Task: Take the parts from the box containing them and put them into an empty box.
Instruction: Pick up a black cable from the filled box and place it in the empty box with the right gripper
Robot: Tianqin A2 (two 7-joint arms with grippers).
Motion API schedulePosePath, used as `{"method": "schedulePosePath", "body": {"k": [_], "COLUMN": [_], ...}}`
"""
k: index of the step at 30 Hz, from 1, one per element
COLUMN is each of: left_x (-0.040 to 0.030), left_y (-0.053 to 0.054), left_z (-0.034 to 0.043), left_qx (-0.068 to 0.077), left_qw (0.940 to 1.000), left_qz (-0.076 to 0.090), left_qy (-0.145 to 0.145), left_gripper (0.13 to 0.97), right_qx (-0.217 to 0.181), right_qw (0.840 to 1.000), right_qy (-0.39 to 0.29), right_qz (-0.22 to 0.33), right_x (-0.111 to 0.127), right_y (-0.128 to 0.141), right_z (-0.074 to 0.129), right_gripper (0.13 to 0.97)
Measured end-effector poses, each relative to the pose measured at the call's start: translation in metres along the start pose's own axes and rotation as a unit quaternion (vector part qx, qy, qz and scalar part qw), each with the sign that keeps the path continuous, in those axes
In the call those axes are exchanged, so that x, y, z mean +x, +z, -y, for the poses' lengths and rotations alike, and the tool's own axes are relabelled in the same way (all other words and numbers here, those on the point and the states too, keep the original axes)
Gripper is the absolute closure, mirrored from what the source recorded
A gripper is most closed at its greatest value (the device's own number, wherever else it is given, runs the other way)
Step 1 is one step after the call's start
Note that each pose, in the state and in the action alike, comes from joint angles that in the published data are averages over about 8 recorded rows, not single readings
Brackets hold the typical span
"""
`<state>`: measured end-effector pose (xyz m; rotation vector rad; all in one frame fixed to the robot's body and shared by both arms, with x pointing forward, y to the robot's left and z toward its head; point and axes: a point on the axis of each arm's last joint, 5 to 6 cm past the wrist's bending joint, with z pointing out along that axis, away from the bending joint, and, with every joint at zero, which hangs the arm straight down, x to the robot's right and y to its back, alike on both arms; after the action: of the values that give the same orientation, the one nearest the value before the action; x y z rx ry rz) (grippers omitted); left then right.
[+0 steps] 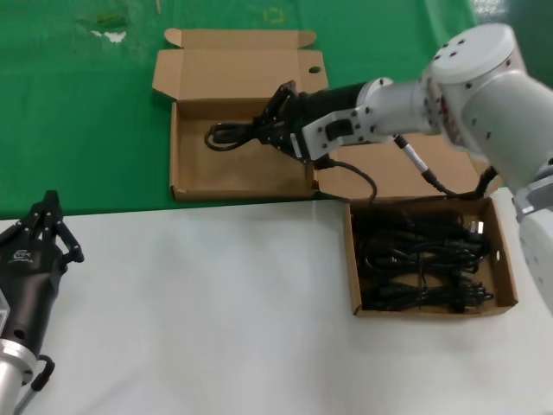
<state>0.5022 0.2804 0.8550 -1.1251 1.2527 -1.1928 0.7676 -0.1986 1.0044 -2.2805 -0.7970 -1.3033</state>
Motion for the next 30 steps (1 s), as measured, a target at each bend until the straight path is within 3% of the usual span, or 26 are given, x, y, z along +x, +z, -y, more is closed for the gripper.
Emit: {"method": "schedulePosePath", "body": {"k": [11, 30], "left_x": [0.0000, 0.0000], "left_y": [0.000, 0.000], "left_z": [0.0000, 0.0000], "left_qx": [0.000, 0.000], "left_qw": [1.0000, 1.0000], "left_qz": [0.000, 0.000], "left_qy": [0.000, 0.000], "left_gripper": [0.957, 0.957], "right_qx": [-0.031, -0.056], "right_qw": [0.999, 0.998], "right_qy": [0.002, 0.007], "right_qz": [-0.016, -0.033], "right_x": [-0.021, -0.036], "right_y": [0.028, 0.049], "right_z": [0.020, 0.040], "right_gripper": [0.926, 0.891]}}
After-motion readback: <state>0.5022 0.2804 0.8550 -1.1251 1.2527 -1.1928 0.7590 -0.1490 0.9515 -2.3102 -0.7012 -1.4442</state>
